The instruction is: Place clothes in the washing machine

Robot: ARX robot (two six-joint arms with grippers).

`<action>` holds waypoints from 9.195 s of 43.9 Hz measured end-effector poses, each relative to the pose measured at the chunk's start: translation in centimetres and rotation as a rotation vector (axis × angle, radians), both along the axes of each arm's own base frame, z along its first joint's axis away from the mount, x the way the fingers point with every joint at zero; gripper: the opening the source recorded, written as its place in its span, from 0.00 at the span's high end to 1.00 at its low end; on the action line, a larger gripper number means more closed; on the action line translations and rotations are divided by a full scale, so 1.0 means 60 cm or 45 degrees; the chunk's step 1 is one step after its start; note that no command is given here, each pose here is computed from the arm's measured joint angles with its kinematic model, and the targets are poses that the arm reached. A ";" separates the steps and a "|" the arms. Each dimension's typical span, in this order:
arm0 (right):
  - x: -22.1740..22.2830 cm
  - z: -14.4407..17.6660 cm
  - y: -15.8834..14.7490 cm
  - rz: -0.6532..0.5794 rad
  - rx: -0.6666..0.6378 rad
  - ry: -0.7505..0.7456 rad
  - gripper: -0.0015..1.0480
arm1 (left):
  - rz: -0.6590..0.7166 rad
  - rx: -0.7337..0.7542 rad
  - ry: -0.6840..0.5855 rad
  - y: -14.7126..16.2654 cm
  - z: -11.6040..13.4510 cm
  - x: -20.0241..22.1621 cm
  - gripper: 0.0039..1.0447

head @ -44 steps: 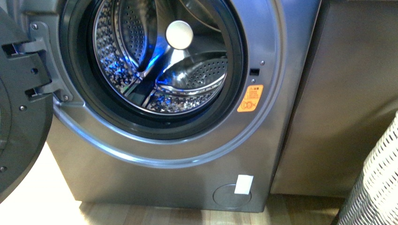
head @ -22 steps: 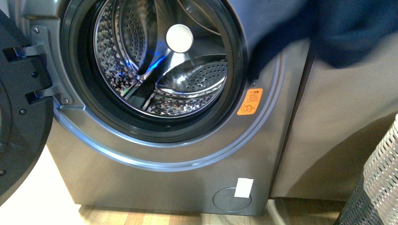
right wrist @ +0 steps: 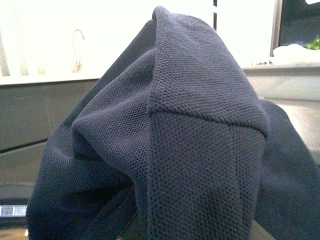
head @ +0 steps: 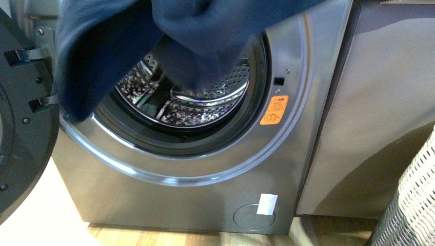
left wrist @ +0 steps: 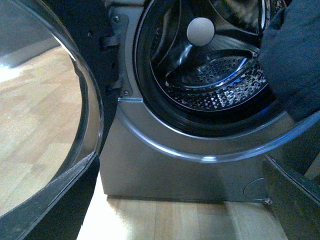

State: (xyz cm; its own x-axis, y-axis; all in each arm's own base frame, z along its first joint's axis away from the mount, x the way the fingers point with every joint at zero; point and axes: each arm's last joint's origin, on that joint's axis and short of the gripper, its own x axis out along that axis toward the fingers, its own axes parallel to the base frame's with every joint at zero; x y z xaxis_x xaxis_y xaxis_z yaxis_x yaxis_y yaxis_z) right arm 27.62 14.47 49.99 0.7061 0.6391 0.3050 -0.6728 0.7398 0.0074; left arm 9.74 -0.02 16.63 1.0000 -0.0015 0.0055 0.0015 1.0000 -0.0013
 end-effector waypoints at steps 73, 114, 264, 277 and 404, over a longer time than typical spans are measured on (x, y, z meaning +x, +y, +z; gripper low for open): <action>0.026 -0.027 0.012 0.031 -0.040 0.054 0.89 | -1.051 -0.110 -0.307 -0.010 0.289 0.204 0.06; 0.026 -0.027 0.012 0.030 -0.039 0.055 0.89 | -0.995 -0.287 -0.208 -0.187 0.336 0.356 0.06; 0.020 -0.021 0.011 0.037 -0.030 0.043 0.06 | -0.754 -0.409 -0.706 -0.021 0.321 0.242 0.93; 0.020 -0.021 0.011 0.037 -0.030 0.042 0.07 | -0.837 -0.306 -0.475 -0.067 0.238 0.241 0.93; -0.256 -0.533 -0.241 -0.930 -0.154 0.376 0.98 | 0.160 0.044 -0.424 -0.187 0.015 0.813 0.93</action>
